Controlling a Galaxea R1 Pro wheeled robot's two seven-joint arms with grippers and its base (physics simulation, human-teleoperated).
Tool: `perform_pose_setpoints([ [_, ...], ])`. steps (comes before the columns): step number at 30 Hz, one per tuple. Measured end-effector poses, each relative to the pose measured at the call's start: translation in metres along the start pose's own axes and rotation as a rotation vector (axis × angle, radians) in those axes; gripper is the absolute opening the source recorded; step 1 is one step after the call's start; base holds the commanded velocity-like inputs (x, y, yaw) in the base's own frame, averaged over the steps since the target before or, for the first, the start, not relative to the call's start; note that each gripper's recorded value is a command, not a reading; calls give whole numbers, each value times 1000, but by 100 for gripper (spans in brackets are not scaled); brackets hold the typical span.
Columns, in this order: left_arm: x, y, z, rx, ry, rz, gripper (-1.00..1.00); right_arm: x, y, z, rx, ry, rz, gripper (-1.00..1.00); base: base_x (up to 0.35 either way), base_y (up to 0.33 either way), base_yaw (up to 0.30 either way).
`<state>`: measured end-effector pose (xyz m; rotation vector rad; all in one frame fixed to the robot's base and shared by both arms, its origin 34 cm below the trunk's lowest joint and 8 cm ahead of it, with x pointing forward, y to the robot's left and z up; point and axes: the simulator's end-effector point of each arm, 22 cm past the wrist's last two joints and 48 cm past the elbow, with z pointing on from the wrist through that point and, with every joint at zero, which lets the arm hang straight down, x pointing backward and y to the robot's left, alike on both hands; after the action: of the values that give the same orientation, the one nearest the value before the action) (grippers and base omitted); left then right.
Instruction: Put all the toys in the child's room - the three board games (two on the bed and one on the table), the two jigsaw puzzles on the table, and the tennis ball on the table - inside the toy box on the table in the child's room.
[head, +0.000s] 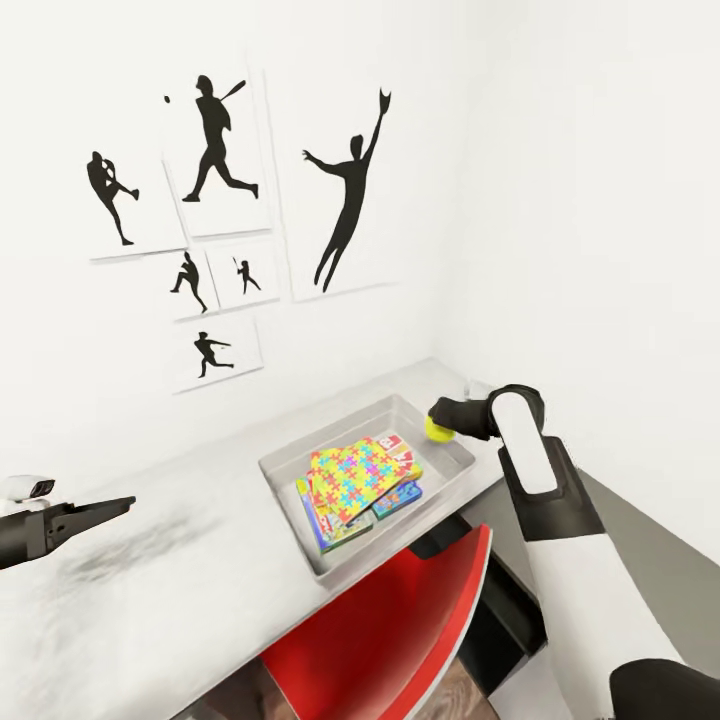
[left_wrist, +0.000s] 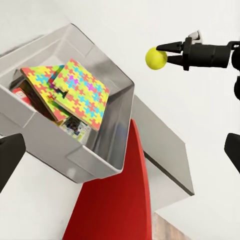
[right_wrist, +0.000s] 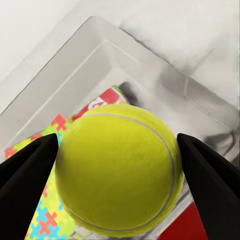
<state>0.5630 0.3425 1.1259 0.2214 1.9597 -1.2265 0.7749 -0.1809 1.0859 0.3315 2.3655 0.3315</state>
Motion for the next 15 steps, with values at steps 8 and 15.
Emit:
perform_pose_setpoints([
  [8,0,-1,1,3,-1,2,100,4,19,0,-23,9,-32,-100,0,0,-24],
  [15,2,-2,3,7,3,1,100,-4,22,-7,-42,-17,-3,-100,0,0,0],
])
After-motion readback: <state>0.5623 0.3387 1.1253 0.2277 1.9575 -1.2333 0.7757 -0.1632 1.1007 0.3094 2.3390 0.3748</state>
